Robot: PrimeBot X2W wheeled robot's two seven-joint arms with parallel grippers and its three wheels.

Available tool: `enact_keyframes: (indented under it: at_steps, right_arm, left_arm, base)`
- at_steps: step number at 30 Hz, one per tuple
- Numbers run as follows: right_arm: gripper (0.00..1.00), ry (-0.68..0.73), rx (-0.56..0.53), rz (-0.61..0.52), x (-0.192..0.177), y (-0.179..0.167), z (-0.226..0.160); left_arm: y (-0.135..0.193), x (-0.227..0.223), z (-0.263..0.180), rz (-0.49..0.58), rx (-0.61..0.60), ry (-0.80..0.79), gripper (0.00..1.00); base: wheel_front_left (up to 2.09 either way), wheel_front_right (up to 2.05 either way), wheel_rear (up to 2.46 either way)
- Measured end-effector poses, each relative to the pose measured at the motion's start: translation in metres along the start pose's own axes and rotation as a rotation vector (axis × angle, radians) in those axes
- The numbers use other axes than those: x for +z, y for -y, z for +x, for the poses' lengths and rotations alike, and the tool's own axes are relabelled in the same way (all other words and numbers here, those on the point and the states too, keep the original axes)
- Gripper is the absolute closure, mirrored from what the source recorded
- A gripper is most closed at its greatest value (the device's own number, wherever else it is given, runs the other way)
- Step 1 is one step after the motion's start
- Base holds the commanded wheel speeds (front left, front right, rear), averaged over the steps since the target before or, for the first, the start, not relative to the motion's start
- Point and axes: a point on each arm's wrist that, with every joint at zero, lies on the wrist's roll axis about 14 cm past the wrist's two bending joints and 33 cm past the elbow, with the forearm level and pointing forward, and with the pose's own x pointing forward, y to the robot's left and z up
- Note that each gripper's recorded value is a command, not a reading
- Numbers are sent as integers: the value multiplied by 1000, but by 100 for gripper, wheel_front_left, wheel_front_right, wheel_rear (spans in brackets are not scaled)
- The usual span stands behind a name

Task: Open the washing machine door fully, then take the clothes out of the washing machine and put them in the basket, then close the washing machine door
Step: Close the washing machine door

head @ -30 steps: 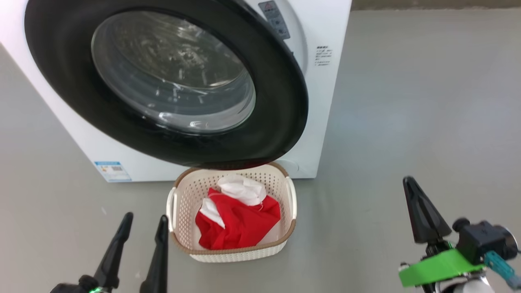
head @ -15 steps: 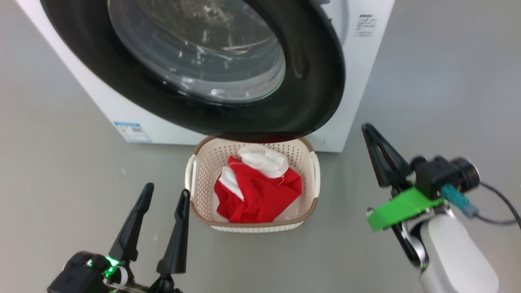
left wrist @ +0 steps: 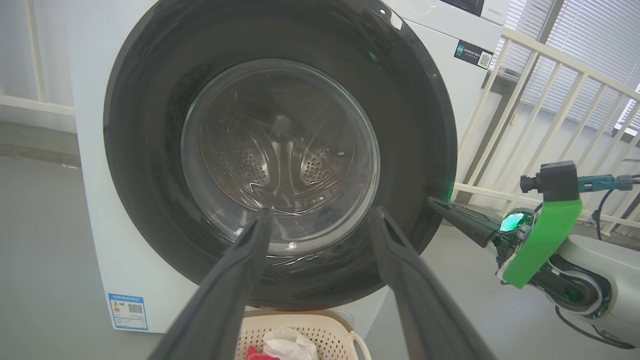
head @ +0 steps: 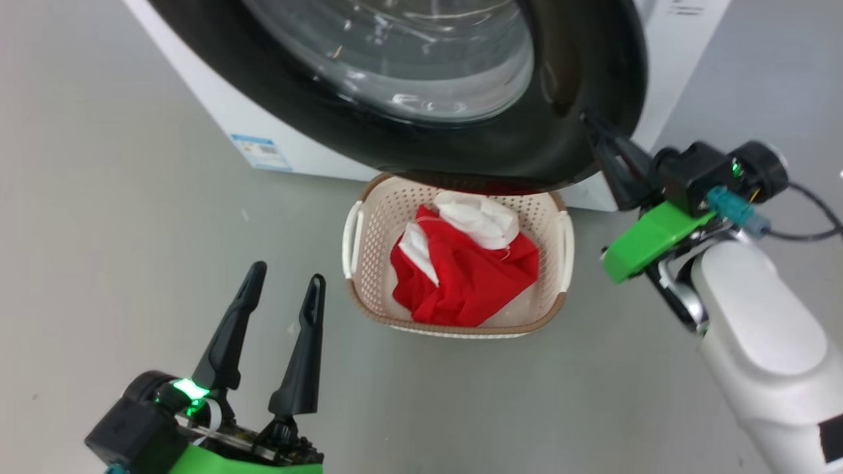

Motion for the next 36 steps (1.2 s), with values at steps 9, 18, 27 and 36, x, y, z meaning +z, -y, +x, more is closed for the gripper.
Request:
enact_keyframes:
  at_steps: [9,18,27,36]
  right_arm:
    - [100,0,26,-1,-11,8,33]
    - [100,16,15,-20,-6,25,55]
    - [100,38,-15,-54,9,51,83]
    - [100,37,-14,-30,8,49,91]
  left_arm:
    - [-15,-11,2,10,48,-24,0]
    - [-18,-19,8,5,49,-37,0]
    - [-18,-28,16,0,41,-52,0]
    - [-21,-33,16,-2,48,-64,0]
  base:
    - [0,0,0]
    - [0,0,0]
    - [0,0,0]
    - [0,0,0]
